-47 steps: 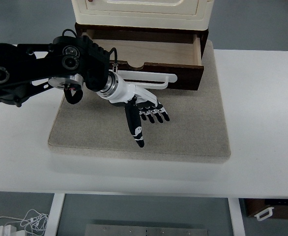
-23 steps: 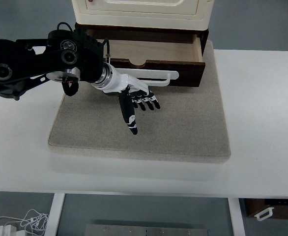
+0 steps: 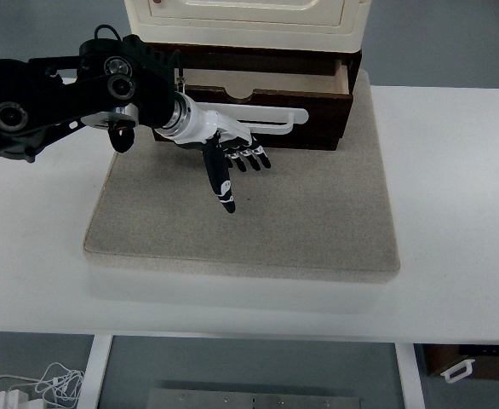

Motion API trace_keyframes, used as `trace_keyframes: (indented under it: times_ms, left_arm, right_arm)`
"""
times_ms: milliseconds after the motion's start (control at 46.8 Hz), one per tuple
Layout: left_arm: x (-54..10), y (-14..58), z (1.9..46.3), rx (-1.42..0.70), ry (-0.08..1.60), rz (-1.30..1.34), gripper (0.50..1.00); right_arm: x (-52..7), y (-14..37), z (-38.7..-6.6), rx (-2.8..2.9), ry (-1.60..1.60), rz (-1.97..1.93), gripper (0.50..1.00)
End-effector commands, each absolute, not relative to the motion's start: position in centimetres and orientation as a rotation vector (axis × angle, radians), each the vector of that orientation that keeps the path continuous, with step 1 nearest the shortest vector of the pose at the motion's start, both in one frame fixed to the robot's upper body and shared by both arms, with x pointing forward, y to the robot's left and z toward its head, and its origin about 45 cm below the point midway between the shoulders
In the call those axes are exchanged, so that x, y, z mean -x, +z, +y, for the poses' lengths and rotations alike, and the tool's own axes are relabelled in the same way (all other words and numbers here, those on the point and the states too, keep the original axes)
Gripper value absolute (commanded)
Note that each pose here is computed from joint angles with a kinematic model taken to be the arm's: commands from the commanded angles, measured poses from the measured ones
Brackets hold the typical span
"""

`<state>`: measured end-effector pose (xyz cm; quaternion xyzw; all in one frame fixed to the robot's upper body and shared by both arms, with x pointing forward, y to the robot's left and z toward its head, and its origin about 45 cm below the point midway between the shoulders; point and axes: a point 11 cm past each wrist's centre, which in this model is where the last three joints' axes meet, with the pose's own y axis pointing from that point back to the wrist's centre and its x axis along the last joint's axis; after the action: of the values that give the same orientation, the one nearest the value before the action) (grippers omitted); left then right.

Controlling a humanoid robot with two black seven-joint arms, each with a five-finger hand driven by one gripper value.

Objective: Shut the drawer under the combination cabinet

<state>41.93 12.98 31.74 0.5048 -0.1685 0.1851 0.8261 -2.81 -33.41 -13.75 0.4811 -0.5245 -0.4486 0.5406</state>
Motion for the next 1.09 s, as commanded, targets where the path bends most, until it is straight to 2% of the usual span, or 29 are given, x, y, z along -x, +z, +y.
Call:
trace_keyframes:
  times_ms: [0, 1068]
  left_arm:
    - [-42.5, 32.0, 13.4, -1.069, 0.416, -0.352, 0.984]
    - [-46.1, 33.3, 17.0, -1.048, 0.588, -0.283, 0.994]
  right_arm:
    - [2.8, -13.7, -33.4, -1.143, -1.066, -1.246, 0.952]
    - [2.8, -13.7, -33.4, -1.143, -1.066, -1.246, 0.952]
